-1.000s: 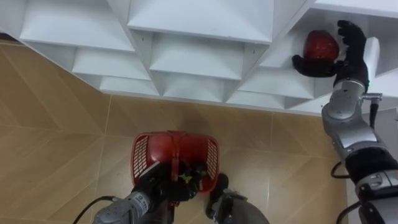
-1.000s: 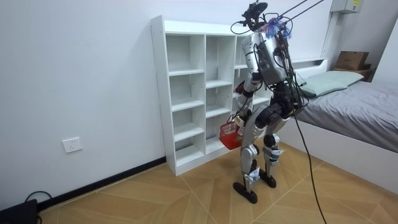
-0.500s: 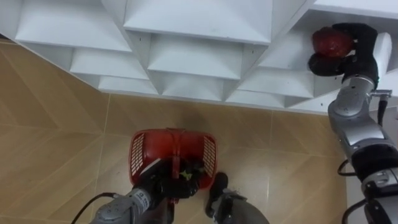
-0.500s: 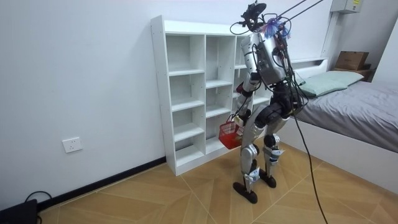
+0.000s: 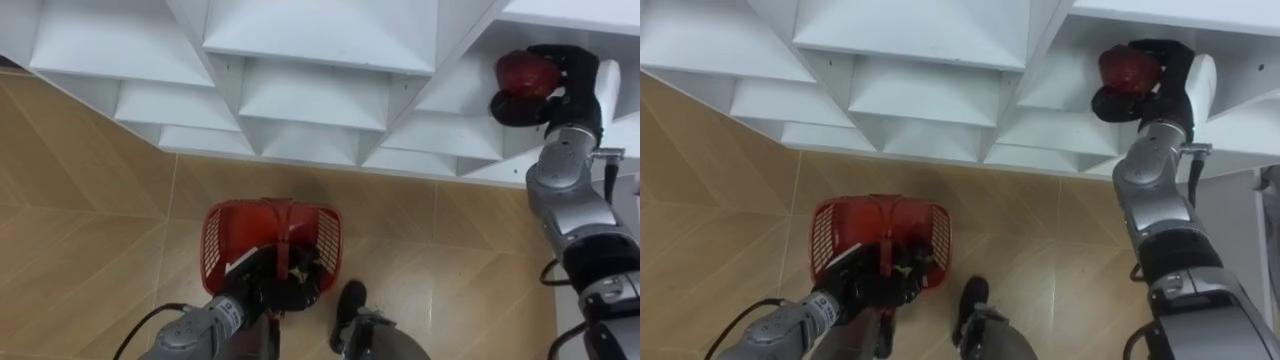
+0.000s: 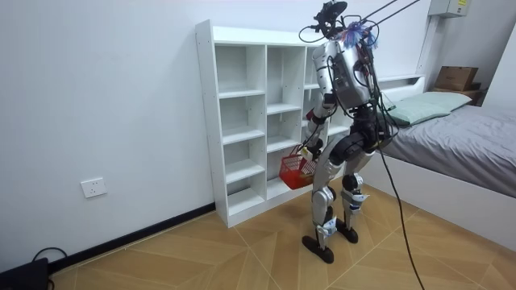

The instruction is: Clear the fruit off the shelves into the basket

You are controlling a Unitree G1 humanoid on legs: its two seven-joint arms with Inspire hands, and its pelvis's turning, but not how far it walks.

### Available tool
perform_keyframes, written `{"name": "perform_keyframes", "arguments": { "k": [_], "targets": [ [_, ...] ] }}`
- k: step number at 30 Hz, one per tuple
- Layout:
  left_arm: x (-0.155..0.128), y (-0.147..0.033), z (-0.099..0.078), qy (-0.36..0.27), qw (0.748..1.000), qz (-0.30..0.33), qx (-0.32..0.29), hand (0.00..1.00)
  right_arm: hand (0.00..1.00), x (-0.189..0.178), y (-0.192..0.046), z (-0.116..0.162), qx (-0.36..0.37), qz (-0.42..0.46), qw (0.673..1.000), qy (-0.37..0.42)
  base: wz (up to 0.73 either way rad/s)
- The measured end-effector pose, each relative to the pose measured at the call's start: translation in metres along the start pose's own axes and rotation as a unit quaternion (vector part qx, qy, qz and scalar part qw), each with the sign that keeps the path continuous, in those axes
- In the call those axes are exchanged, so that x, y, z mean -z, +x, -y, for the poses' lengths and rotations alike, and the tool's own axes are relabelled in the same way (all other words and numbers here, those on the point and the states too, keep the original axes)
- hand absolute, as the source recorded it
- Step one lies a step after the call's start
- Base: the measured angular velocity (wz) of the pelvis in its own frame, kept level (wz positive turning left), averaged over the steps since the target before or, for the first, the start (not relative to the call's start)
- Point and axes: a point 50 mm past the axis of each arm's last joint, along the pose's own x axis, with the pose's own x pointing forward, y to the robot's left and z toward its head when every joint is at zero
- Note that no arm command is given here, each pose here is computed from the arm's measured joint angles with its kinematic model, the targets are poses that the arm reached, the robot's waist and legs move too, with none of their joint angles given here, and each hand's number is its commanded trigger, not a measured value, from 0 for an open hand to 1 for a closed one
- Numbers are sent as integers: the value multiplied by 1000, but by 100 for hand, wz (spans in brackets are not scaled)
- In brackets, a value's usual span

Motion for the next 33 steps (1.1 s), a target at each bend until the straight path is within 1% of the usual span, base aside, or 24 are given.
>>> {"name": "perform_keyframes", "arguments": {
  "k": [8,10,14,18,19,21,24,25,27,29,33],
  "targets": [
    [-6,2,-3,5,1000,6,-1,100,100,19,-10,-6,-40,-17,999,-19,0],
    [-4,3,-4,-7,1000,2,-3,100,100,23,-14,-8,-48,-20,998,-24,0],
    [-1,6,-6,-31,999,-5,-8,100,100,33,-24,-17,-87,-20,995,-41,-4],
    [3,4,-4,-48,999,-6,-4,100,100,45,-44,-35,-139,-24,989,-43,-11],
    [4,5,-2,-50,999,-5,1,100,100,54,-52,-40,-166,-33,985,-46,-11],
    [3,5,-1,-52,999,-2,7,100,100,57,-60,-45,-185,-34,982,-30,-13],
    [3,4,-1,-55,998,3,14,100,100,75,-85,-58,-255,-60,965,-22,-8],
    [3,4,0,-57,998,2,14,100,100,78,-90,-61,-265,-67,962,-18,-5],
    [8,2,1,-61,998,-1,15,100,100,89,-109,-72,-313,-83,946,-20,-4],
    [11,1,2,-64,998,-2,16,100,100,94,-119,-77,-344,-90,935,-24,0],
    [13,0,4,-66,997,5,25,100,100,101,-132,-83,-383,-96,918,-26,0]
  ]
}}
